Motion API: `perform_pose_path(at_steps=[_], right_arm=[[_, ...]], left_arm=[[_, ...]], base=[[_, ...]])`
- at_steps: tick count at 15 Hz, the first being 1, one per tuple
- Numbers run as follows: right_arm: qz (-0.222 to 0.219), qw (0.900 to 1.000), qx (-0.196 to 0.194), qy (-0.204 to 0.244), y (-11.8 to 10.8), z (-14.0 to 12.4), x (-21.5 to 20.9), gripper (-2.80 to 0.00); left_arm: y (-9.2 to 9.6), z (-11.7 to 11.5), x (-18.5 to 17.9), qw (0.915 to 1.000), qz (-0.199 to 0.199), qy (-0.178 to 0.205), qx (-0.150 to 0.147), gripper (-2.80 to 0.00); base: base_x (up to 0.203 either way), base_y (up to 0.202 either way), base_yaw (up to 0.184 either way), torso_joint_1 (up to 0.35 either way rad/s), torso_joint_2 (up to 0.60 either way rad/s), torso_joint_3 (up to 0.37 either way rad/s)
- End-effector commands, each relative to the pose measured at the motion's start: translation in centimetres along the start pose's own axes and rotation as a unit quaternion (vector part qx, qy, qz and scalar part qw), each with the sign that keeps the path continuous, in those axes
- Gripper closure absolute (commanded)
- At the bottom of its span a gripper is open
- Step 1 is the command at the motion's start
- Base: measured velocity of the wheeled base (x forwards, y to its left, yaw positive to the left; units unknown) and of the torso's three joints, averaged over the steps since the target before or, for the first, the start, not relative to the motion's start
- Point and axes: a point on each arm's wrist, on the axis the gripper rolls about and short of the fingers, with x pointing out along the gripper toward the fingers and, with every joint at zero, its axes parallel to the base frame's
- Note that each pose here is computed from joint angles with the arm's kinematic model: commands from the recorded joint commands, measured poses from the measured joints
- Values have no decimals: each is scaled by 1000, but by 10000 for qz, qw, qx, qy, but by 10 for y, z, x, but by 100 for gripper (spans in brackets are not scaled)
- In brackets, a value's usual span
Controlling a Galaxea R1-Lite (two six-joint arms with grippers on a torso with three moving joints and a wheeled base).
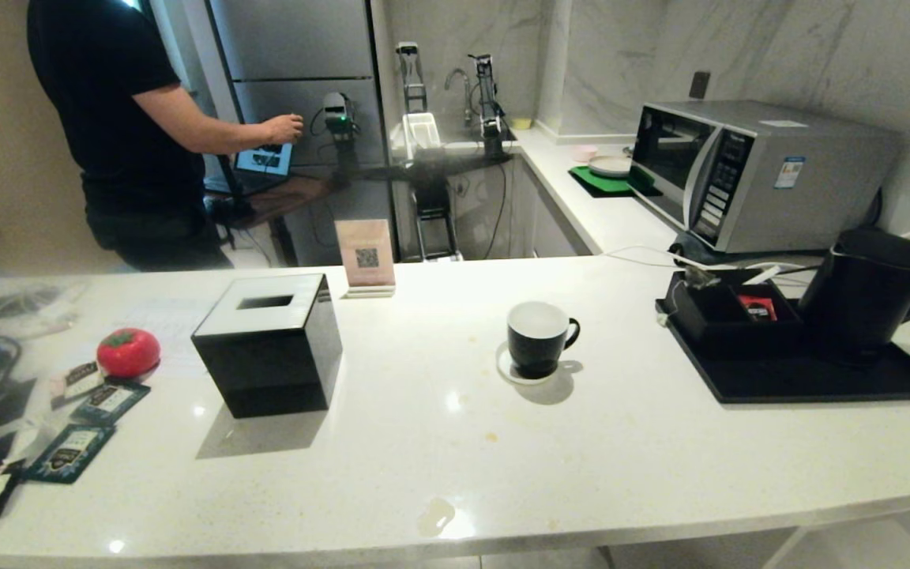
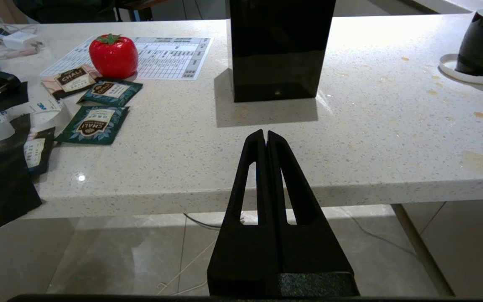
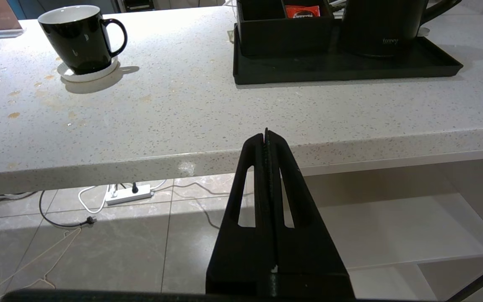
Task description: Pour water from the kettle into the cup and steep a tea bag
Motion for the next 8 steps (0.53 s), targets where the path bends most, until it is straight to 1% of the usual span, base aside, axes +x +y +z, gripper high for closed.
perform_pose_path(at_steps=[1, 8], right_arm=[[1, 10000, -1, -1, 0, 0, 0, 0], [1, 10000, -1, -1, 0, 0, 0, 0]], left_arm=[[0, 0, 0, 10000, 4, 3, -6, 0], [0, 0, 0, 10000, 4, 4, -6, 0]], base=[[0, 0, 0, 0, 0, 0], [0, 0, 0, 0, 0, 0]])
